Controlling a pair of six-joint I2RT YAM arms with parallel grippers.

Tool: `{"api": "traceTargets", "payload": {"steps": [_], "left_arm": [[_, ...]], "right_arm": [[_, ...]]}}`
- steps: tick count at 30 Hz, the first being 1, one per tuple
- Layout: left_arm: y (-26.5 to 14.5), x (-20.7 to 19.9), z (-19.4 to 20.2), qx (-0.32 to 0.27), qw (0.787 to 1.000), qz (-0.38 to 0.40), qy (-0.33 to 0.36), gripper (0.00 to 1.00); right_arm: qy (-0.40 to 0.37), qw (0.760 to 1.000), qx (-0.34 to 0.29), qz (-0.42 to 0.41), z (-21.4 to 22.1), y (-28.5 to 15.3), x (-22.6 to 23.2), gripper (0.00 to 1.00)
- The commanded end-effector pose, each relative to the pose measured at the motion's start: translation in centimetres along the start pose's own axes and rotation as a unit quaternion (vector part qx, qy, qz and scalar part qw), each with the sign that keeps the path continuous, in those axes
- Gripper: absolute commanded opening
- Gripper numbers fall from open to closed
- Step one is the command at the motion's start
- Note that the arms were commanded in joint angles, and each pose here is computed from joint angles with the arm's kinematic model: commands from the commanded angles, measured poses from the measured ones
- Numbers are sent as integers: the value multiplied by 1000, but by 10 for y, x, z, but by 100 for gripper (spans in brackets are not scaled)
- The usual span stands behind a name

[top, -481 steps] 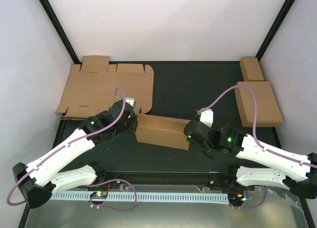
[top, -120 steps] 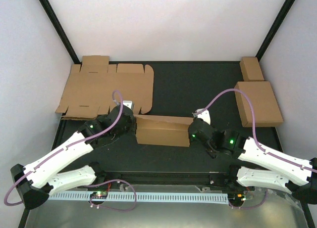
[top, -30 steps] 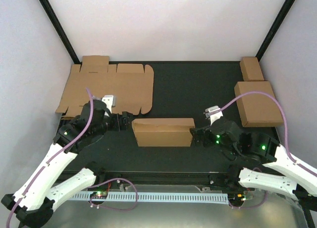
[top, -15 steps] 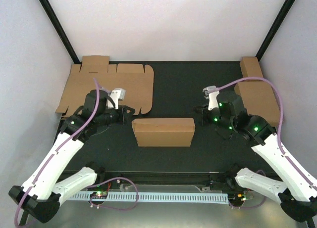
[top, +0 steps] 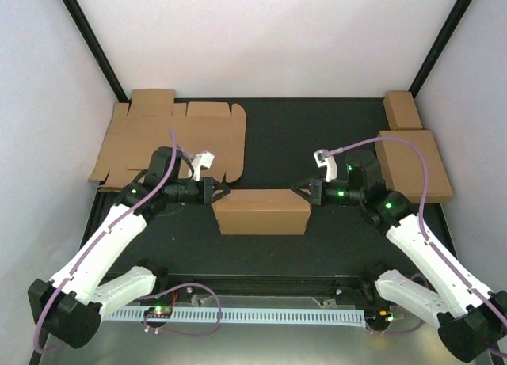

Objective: Fold the paper box

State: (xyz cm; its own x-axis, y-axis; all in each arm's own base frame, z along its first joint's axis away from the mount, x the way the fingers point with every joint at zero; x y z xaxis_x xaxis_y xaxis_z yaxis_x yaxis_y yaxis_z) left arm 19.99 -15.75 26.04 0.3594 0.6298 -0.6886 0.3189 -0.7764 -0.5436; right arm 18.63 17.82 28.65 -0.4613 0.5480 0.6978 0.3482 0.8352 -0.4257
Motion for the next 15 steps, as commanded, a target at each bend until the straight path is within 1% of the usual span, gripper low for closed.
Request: {"api": "traceTargets", "payload": {"steps": [1,10,15], "left_arm": [[-1,-1,4,-9,999,35,-2,2],[9,13,13,1,999,37,-16,2],[13,17,16,7,999,39,-22,2]], "right_arm": [[16,997,2,-75,0,5,-1,2],[62,995,24,-75,26,22,-43,2],[75,994,31,-68,37,27,-55,2]]}}
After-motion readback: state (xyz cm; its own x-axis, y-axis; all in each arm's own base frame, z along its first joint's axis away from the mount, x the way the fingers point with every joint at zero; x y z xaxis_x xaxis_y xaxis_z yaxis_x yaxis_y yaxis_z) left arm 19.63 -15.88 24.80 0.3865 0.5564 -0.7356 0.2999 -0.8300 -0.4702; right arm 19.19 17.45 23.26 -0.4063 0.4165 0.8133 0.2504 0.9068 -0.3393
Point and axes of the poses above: each gripper's point midway between its finger pads, its own y axis out along the fingers, its own x axis along the line the jaws close on, z = x × y, the point moved 6 cm from there along -y, back along the fingers, and after that the axes turned 1 degree about y, right-handed, at the moved point
